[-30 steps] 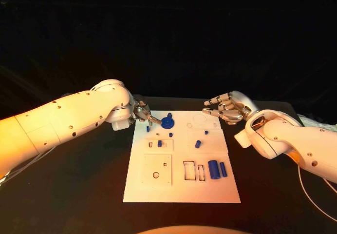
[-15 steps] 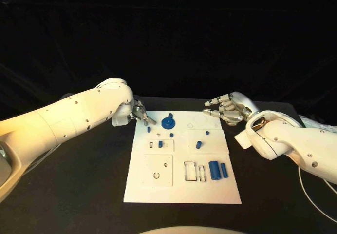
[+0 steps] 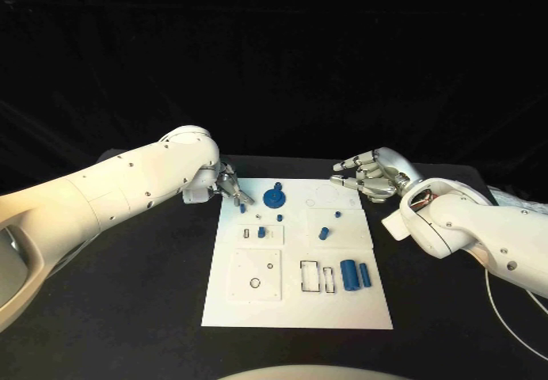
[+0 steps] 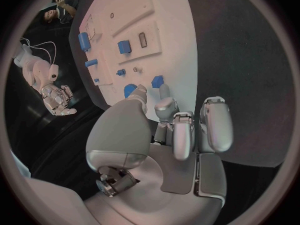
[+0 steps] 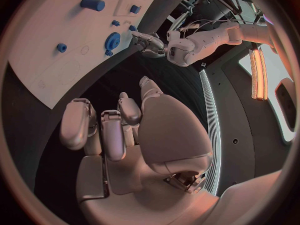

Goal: Assemble the parts on the task board

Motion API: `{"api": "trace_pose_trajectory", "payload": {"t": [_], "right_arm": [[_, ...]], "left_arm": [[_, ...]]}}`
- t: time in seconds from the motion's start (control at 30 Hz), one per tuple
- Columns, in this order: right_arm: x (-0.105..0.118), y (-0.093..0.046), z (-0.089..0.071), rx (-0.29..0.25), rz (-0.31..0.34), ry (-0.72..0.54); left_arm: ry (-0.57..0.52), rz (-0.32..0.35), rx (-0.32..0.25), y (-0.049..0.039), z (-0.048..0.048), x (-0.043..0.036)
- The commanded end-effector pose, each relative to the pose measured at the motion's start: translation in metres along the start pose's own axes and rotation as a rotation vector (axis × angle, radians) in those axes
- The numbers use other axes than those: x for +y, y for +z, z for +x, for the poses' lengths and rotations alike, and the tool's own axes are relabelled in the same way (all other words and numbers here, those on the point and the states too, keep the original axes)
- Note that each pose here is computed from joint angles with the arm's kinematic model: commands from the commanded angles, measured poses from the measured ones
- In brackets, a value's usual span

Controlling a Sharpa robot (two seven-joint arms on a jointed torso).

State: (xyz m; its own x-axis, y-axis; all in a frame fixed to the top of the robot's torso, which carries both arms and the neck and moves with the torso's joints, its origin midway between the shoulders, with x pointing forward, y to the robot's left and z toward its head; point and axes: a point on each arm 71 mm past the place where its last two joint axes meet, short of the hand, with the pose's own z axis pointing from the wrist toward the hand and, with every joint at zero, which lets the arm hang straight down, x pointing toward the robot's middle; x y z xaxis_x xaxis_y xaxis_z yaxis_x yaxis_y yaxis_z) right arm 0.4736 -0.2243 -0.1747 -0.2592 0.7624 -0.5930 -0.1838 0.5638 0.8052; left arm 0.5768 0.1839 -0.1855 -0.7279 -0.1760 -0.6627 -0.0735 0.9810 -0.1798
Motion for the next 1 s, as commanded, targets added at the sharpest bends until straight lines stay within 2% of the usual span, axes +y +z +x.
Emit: {"api": "trace_pose_trajectory", "payload": {"t": [0.03, 0.37, 1.0], "right_arm": [[0.0008, 0.0001, 0.0021, 0.017, -0.009, -0.001], [0.0006, 0.0002, 0.0022, 0.018, -0.008, -0.001], [0.0015, 0.0002, 0.0034, 0.025, -0.012, 0.0]], "left_arm": [[0.012, 0.017, 0.031, -0.0005, 0.0014, -0.0038], [0.012, 0.008, 0.038, 0.0001, 0.0017, -0.0025], [0.029, 0.001, 0.06, 0.002, 0.0049, -0.0047]]}}
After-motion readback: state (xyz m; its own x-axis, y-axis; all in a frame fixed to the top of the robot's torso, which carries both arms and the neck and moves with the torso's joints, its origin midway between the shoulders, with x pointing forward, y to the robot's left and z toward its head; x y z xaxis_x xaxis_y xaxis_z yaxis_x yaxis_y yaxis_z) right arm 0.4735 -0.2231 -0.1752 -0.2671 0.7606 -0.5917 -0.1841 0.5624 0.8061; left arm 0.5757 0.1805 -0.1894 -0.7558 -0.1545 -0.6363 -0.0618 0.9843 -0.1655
